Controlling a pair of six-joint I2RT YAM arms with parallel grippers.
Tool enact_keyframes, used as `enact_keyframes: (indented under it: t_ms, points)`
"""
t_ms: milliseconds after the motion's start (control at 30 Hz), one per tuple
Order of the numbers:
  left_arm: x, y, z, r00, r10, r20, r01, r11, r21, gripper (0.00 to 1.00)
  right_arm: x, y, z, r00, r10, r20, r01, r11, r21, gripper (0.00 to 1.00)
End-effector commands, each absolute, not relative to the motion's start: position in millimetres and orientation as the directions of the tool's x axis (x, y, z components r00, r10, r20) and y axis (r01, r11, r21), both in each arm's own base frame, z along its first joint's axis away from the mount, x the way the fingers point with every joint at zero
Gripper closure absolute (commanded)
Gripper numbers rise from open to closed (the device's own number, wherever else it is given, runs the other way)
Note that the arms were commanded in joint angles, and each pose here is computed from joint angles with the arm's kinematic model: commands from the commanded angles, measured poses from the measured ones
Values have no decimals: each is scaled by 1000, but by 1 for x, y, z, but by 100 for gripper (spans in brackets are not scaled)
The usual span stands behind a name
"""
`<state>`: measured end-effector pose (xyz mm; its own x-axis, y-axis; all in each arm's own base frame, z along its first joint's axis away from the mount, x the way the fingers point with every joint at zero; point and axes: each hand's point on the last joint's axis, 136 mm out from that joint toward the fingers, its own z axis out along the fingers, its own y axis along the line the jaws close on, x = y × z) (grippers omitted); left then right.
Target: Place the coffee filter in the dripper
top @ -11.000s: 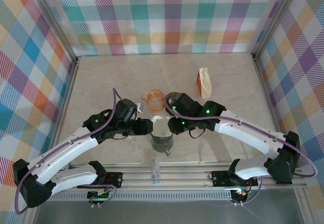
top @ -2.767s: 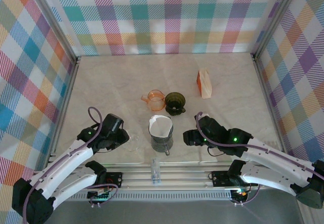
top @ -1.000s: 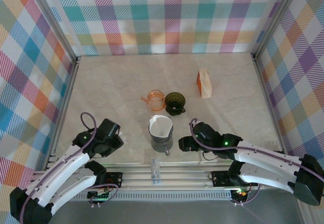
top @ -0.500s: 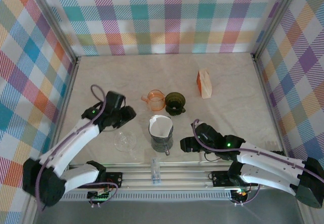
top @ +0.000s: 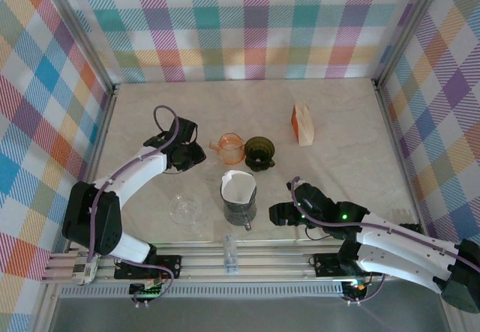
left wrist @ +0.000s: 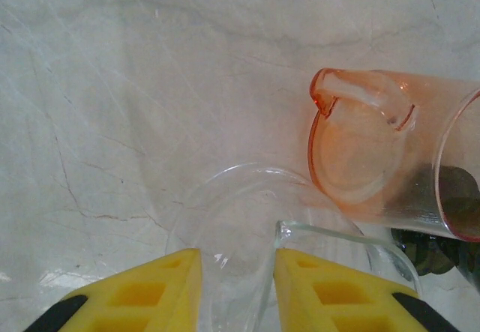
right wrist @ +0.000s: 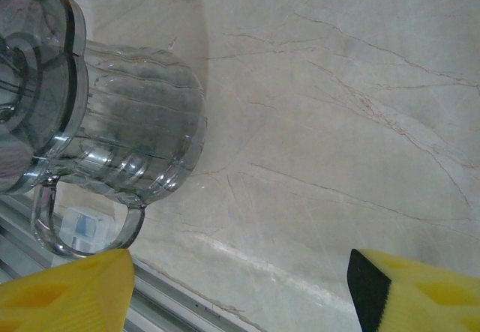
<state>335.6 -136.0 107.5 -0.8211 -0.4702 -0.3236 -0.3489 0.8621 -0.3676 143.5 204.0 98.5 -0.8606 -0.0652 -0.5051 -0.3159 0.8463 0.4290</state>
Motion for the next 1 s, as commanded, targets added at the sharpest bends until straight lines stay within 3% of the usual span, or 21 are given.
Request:
enact_keyframes:
  t_ms: [0,367,767,967]
  points:
    - [331,-130,93,-834,-456,-311,-356,875,-328,69,145,201,100,-860,-54,-507,-304,854,423,23]
    - [328,-139,100,-831,-469,-298,-338,852,-399,69,145,202,95,-866,-54,-498,-295,858,420,23]
    - [310,-128,86,-850,-462,-255,-375,869,-323,100,142,208,88,-869,-80,-488,-321,843,432,22]
    - [295,-113,92,-844,-482,-235,-411,863,-293,100,133,225,86,-853,-134,-504,-412,766,494,20]
